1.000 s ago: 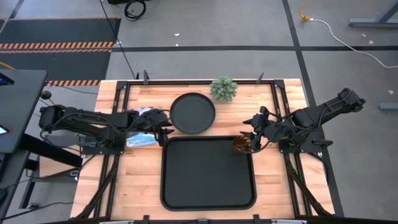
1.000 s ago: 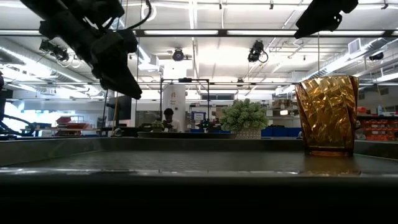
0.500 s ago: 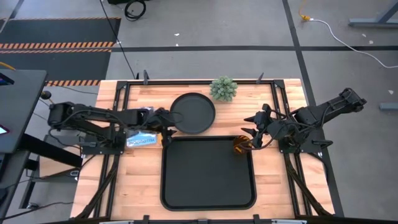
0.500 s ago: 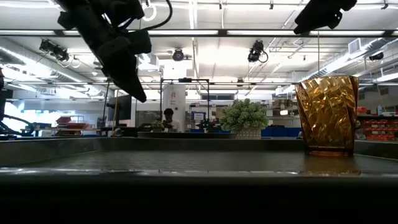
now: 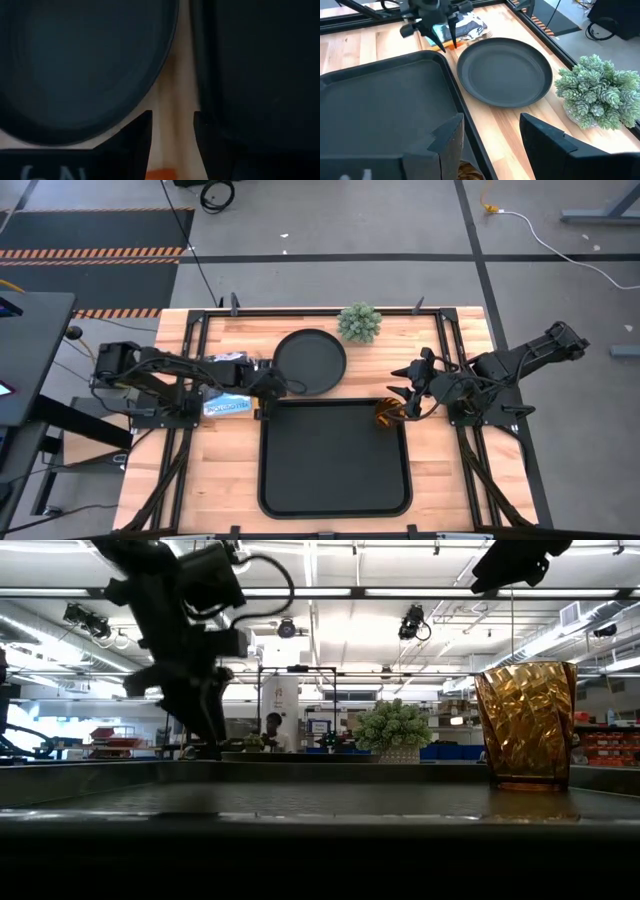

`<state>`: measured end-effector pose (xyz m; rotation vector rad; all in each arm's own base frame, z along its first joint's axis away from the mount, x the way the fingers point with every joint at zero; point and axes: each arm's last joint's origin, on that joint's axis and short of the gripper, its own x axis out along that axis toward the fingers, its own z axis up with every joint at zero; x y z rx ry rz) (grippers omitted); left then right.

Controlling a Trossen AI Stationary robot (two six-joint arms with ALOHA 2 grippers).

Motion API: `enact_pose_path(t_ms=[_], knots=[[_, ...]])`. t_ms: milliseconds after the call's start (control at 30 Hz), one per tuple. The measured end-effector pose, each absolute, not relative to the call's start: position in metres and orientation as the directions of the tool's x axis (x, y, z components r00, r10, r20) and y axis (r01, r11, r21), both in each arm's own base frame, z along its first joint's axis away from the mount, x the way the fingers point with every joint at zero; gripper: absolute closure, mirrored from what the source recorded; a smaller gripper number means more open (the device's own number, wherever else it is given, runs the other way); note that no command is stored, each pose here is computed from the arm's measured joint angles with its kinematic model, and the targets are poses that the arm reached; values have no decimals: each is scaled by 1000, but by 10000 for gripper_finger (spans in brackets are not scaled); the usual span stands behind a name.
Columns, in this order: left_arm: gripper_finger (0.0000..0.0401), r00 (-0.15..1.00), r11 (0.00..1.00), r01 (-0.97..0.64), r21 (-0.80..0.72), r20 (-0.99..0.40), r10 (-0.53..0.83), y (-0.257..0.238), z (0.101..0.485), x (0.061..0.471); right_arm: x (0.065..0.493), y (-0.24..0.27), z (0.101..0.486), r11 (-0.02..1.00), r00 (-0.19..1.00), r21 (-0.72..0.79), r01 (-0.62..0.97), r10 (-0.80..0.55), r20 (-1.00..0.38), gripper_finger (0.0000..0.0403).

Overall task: Pick and place plate/cup/fork/spoon on tray
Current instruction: Put the black plate on the black serving tray to the bottom left of the orange glass

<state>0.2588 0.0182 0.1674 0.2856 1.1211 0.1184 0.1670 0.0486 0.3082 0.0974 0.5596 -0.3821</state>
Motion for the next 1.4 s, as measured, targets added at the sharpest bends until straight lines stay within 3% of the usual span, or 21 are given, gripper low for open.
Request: enact_pose_path(t_ms=[333,633,933,1400], knots=[[279,301,915,167,367,-903,307,23,176,292,168,46,308,921,773,-11,390,-334,-539,203],[280,156,841,332,428,-904,398,27,154,307,168,46,304,922,772,-12,386,-331,-543,203],[283,162,758,442,479,-874,458,22,149,311,171,44,294,922,767,-4,386,-323,-554,203],[386,153,792,451,411,-910,385,30,148,310,174,45,296,936,793,30,351,-280,-541,203]])
